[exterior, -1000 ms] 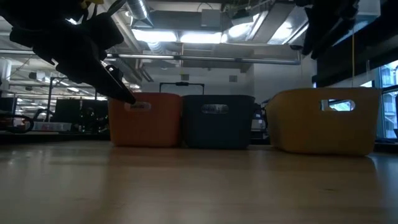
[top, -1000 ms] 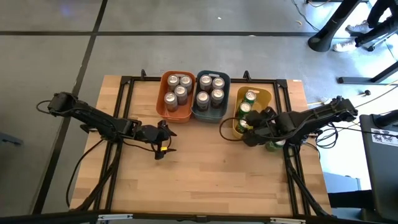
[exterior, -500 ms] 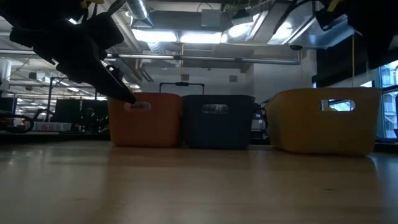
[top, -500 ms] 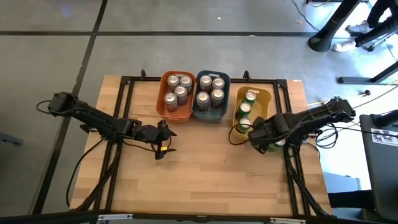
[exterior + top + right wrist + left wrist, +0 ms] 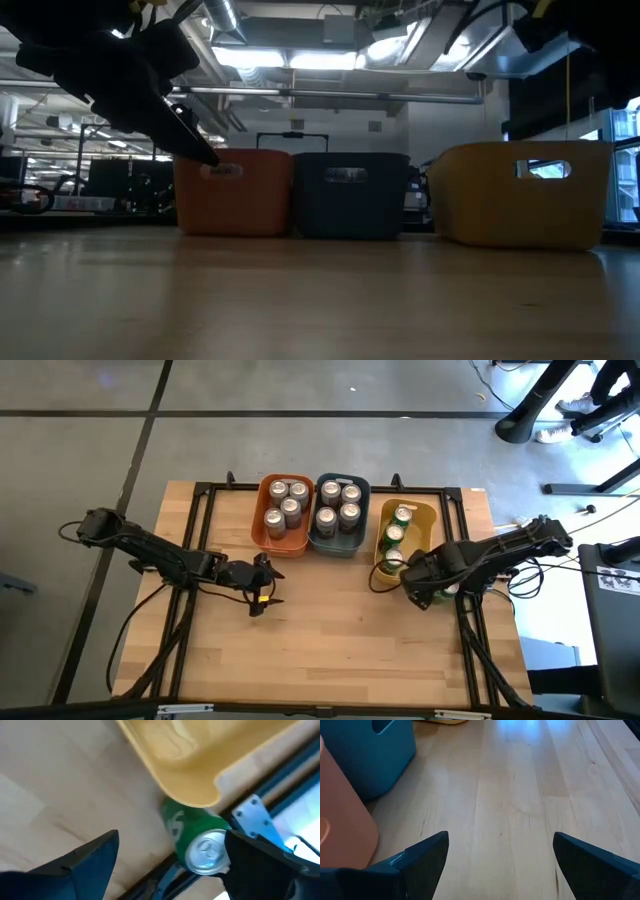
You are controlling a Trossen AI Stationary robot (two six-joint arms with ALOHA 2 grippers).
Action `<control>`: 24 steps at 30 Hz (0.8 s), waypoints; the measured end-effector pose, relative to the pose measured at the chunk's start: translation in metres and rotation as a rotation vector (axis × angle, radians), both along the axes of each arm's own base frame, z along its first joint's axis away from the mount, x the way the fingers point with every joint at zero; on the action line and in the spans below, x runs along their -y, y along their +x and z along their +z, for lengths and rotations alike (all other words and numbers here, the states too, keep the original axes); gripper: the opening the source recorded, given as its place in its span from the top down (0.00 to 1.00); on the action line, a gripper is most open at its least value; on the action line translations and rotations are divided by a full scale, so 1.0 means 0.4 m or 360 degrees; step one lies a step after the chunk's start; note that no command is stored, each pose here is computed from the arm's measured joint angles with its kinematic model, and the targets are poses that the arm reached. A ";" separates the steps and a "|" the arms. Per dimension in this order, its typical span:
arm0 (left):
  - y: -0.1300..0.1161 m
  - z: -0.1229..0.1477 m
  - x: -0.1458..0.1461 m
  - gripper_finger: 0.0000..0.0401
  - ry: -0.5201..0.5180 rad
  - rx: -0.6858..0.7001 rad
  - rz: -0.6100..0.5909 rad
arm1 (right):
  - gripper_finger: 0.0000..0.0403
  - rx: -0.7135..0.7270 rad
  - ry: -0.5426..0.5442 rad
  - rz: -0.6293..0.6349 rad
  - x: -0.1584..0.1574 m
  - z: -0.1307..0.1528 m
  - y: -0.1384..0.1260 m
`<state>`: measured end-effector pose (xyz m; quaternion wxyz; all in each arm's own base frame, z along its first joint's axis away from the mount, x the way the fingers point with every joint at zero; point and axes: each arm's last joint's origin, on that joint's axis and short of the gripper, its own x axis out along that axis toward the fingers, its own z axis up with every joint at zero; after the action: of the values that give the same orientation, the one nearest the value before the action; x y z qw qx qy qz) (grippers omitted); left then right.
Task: Sort soda cans
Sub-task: Put the green soda can into the yellow bin
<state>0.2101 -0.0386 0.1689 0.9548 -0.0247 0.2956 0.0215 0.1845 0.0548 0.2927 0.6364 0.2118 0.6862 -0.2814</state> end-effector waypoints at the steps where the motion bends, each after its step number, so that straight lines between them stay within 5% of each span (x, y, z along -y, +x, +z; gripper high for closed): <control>1: 0.000 0.000 0.000 0.13 -0.0001 -0.0001 0.0001 | 0.11 0.0022 0.0005 0.0010 0.002 0.005 -0.006; 15: 0.003 0.004 0.001 0.13 -0.0002 0.0035 -0.0004 | 0.11 -0.0089 -0.0063 0.0371 0.026 -0.048 -0.073; 24: 0.003 0.004 0.001 0.13 -0.0008 0.0029 0.0001 | 0.11 -0.0106 0.0003 0.0383 0.036 -0.068 -0.116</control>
<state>0.2112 -0.0389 0.1703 0.9573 -0.0275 0.2869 0.0209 0.1382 0.0404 0.2654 0.6423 0.1190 0.7277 -0.2093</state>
